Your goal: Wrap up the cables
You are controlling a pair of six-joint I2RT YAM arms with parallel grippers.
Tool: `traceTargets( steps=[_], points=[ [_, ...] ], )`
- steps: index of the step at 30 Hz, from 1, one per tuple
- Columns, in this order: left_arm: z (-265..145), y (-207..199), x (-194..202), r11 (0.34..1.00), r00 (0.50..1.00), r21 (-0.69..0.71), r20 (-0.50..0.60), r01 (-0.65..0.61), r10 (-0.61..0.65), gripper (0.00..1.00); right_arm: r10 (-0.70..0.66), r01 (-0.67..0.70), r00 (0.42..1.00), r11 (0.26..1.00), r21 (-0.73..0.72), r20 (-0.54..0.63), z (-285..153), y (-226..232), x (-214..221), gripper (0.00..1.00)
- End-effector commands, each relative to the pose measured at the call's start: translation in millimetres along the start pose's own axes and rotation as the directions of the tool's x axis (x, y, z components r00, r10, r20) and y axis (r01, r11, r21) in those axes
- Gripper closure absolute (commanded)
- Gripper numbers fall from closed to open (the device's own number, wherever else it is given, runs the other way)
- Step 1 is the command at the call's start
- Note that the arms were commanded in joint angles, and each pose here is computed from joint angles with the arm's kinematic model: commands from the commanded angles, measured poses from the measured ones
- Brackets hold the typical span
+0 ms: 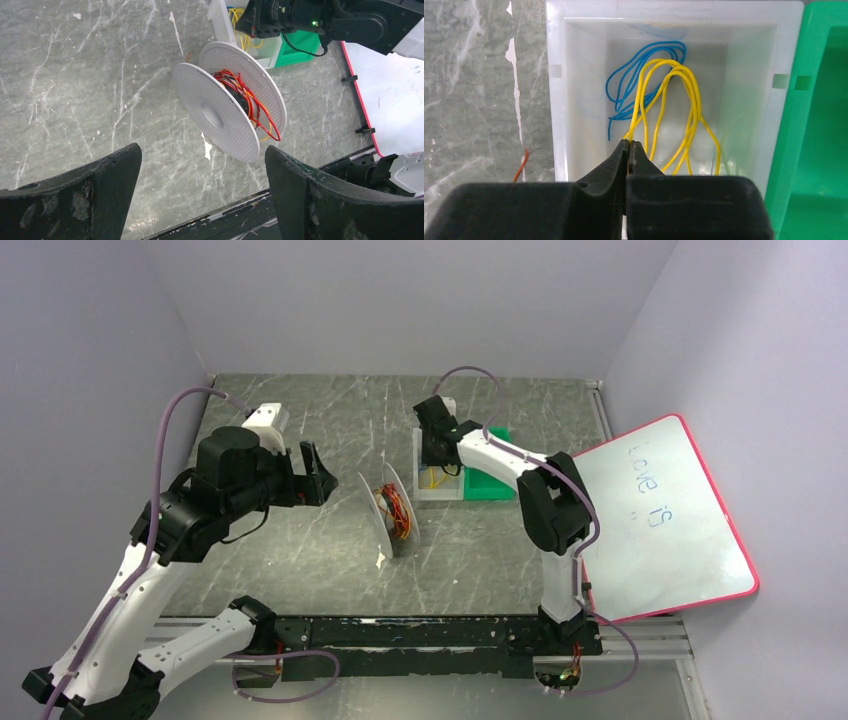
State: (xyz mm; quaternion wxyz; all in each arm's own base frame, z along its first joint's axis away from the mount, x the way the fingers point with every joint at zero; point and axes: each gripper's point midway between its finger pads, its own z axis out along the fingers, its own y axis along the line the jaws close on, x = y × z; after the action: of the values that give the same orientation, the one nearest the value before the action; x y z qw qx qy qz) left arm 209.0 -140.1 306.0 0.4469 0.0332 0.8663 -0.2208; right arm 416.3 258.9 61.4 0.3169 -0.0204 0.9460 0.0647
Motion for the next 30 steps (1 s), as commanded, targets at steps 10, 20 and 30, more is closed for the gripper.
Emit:
traceTargets(
  steps=[10,20,30],
  points=[
    [6.6,-5.9,-4.2,0.999,1.000,0.025,0.005,-0.026,0.026,0.00,0.070,-0.061,0.968,0.997,-0.045,0.240,-99.0,-6.7,-72.6,1.00],
    [11.7,-8.6,-6.5,0.999,1.000,0.030,0.003,-0.024,0.024,0.01,0.105,-0.076,0.912,0.993,-0.088,0.396,-174.3,-13.8,-114.7,1.00],
    [10.8,-25.1,-19.1,0.994,0.999,0.096,0.008,-0.047,0.046,0.01,0.104,-0.022,0.834,0.988,-0.155,0.542,-259.4,-14.2,-157.2,1.00]
  ],
)
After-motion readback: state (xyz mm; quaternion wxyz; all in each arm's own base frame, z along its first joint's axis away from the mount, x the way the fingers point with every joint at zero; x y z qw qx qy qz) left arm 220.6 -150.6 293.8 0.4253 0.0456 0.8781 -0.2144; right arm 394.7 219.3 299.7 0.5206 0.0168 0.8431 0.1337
